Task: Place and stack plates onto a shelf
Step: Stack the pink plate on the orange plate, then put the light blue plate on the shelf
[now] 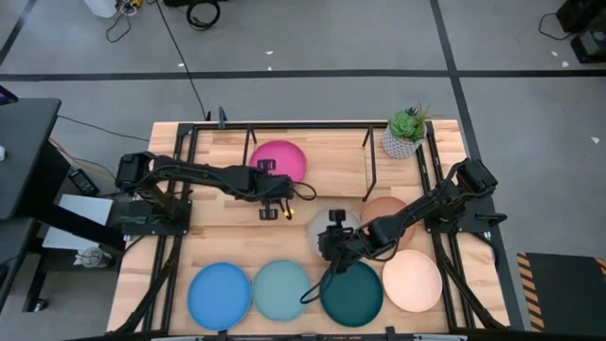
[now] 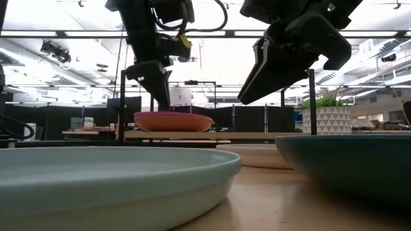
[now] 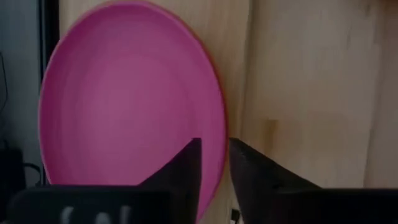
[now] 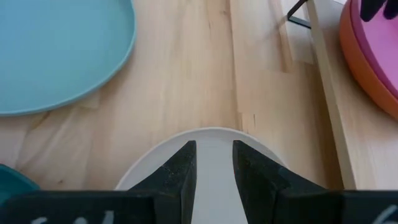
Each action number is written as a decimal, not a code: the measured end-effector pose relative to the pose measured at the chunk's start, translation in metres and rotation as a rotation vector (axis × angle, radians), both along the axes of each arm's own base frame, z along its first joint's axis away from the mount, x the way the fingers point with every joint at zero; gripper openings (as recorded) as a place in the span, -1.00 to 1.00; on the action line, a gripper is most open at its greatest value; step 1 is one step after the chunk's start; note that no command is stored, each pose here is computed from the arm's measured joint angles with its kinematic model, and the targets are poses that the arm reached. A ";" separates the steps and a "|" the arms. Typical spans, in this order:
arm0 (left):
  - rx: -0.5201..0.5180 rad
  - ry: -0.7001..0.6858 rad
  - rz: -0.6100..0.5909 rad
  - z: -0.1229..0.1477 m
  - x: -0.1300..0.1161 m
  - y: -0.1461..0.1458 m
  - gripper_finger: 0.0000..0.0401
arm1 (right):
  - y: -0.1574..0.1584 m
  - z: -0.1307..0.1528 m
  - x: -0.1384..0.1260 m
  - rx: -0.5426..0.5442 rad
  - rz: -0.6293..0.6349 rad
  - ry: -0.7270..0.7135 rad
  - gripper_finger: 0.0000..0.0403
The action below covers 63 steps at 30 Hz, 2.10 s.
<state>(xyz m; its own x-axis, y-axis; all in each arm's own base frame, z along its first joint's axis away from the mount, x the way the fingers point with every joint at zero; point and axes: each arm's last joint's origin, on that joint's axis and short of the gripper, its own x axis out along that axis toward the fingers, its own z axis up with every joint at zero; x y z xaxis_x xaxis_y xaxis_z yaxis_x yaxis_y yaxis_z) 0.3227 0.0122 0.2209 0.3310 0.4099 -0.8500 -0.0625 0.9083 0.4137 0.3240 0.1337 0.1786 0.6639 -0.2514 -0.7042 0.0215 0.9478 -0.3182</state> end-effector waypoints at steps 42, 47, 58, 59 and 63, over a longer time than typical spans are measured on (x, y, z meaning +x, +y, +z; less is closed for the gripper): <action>-0.531 -0.045 0.037 -0.010 -0.048 -0.159 -0.26 | -0.041 -0.008 -0.008 -0.095 0.036 0.287 -0.45; -0.614 -0.039 0.244 -0.020 -0.063 -0.173 -0.26 | -0.053 -0.004 0.005 -0.174 0.044 0.209 -0.45; -0.600 -0.273 0.292 -0.016 -0.062 -0.192 -0.26 | -0.069 -0.001 0.016 -0.120 0.182 0.186 -0.45; -0.582 -0.276 0.292 -0.018 -0.059 -0.189 -0.26 | -0.069 -0.001 0.016 -0.115 0.184 0.186 -0.45; -0.517 -0.238 0.270 -0.029 -0.047 -0.175 -0.26 | -0.069 -0.001 0.016 -0.076 0.181 0.184 -0.45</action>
<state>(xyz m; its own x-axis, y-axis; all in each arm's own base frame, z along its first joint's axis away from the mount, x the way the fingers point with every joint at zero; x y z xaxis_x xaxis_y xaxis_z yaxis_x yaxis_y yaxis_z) 0.2760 -0.1632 0.1915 0.4780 0.0612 -0.8763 -0.3535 0.9266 -0.1281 0.3403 0.0646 0.1771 0.5650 -0.1975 -0.8011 -0.2108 0.9042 -0.3716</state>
